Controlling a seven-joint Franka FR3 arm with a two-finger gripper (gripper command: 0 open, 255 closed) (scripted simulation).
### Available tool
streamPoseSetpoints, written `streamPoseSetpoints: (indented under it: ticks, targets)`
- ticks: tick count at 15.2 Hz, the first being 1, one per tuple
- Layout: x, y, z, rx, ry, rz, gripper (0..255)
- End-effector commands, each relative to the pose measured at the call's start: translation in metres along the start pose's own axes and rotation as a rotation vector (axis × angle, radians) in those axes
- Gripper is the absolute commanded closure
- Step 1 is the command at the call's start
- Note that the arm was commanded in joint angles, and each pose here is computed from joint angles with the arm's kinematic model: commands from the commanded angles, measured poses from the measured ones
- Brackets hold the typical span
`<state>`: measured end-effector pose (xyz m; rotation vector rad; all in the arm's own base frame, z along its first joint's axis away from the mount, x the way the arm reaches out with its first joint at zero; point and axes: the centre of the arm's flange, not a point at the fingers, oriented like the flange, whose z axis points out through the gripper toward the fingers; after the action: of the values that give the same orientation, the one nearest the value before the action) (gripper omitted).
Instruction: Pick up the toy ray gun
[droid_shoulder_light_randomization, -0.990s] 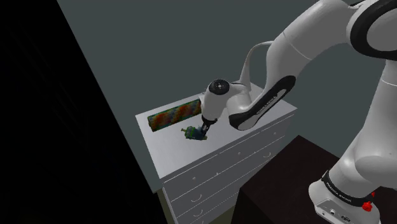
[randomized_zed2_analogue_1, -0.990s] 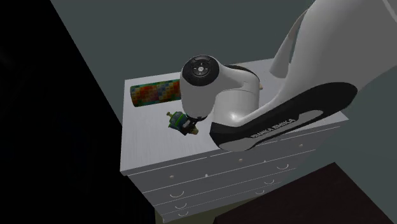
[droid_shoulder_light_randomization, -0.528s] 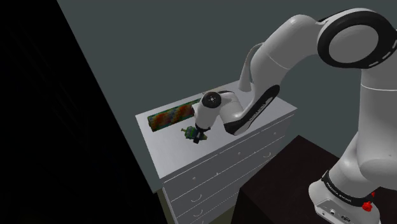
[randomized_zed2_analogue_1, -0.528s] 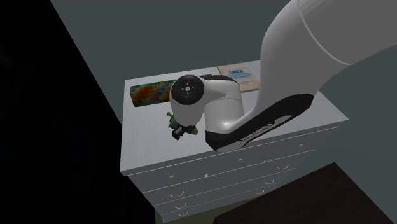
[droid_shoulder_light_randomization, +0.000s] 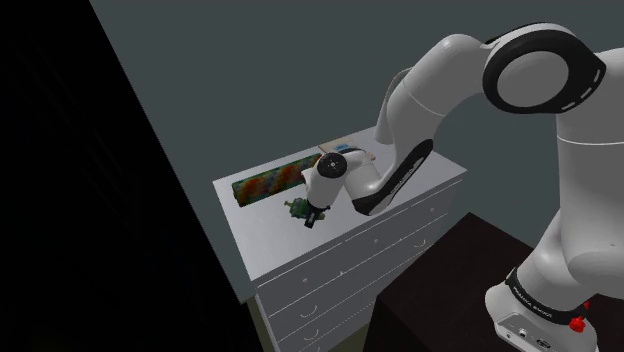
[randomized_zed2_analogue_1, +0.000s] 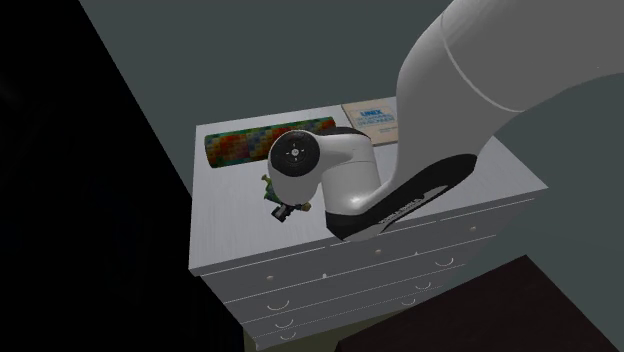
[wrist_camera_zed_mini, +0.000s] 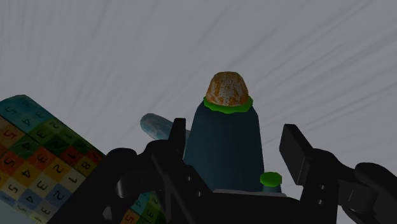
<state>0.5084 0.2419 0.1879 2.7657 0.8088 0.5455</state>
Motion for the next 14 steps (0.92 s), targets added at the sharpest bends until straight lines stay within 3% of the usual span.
streamPoseSetpoints:
  ticks: [1,7,14]
  targets:
    - [-0.001,0.000,0.001,0.000,-0.002,0.000,255]
    - [-0.001,0.000,0.001,0.000,-0.002,0.000,255]
    - [0.009,0.011,-0.033,0.000,-0.002,0.000,255]
